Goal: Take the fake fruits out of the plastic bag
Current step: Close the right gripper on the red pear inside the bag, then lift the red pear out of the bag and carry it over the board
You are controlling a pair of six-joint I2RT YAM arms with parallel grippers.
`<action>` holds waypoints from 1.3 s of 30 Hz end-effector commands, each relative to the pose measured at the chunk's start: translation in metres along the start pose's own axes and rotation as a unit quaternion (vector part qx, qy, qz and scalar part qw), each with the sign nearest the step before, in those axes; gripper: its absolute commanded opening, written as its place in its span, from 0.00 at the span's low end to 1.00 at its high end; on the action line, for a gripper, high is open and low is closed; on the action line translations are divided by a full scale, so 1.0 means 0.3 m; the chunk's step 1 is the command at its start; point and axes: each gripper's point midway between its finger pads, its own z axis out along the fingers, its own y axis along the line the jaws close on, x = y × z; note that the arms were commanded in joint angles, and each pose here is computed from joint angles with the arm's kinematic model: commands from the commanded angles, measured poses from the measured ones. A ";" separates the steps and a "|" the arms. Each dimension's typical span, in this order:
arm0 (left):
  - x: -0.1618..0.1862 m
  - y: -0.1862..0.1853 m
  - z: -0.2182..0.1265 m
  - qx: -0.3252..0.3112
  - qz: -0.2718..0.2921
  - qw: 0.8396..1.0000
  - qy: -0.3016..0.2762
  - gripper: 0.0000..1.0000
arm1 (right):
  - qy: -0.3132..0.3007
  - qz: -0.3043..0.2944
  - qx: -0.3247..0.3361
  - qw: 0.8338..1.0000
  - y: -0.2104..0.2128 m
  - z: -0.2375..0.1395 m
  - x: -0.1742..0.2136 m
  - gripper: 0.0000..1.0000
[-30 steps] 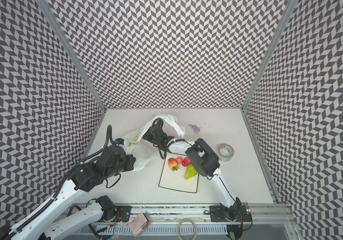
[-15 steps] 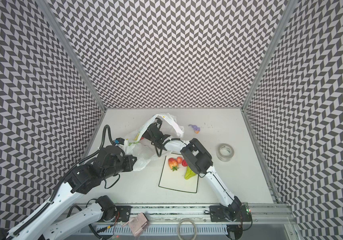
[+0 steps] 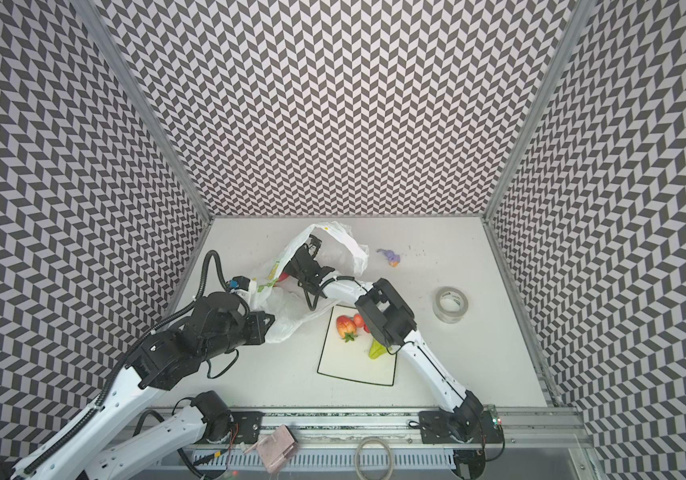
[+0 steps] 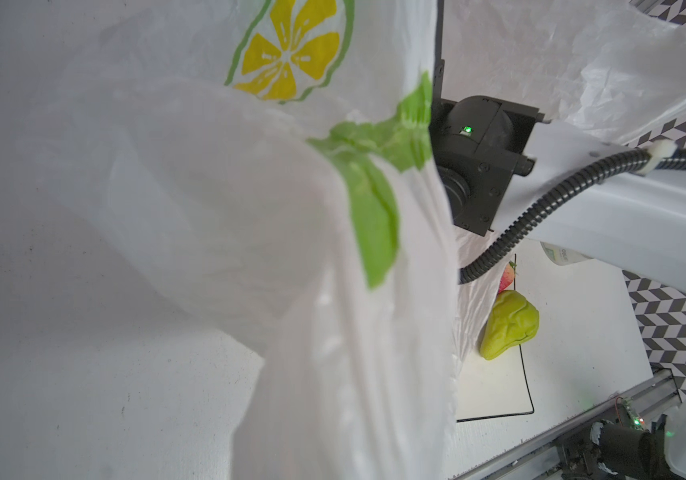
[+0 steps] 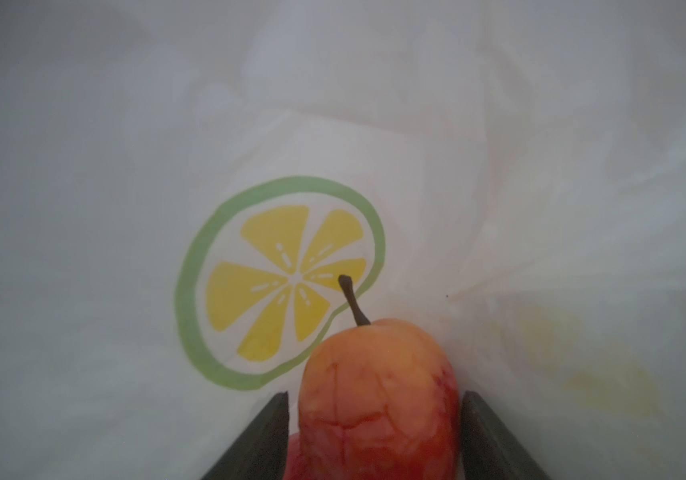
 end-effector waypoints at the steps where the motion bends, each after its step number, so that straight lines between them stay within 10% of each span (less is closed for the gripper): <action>1: -0.029 -0.008 -0.031 0.004 0.008 1.000 -0.022 0.00 | 0.002 0.009 0.034 0.999 -0.076 0.032 0.041 0.59; 17: 0.000 0.023 0.007 -0.007 -0.014 1.000 -0.020 0.00 | 0.015 -0.024 -0.093 0.995 0.185 -0.209 -0.031 0.27; 39: -0.045 0.027 0.032 -0.025 -0.007 0.999 -0.042 0.00 | 0.149 -0.206 -0.184 0.949 0.121 -0.841 0.035 0.25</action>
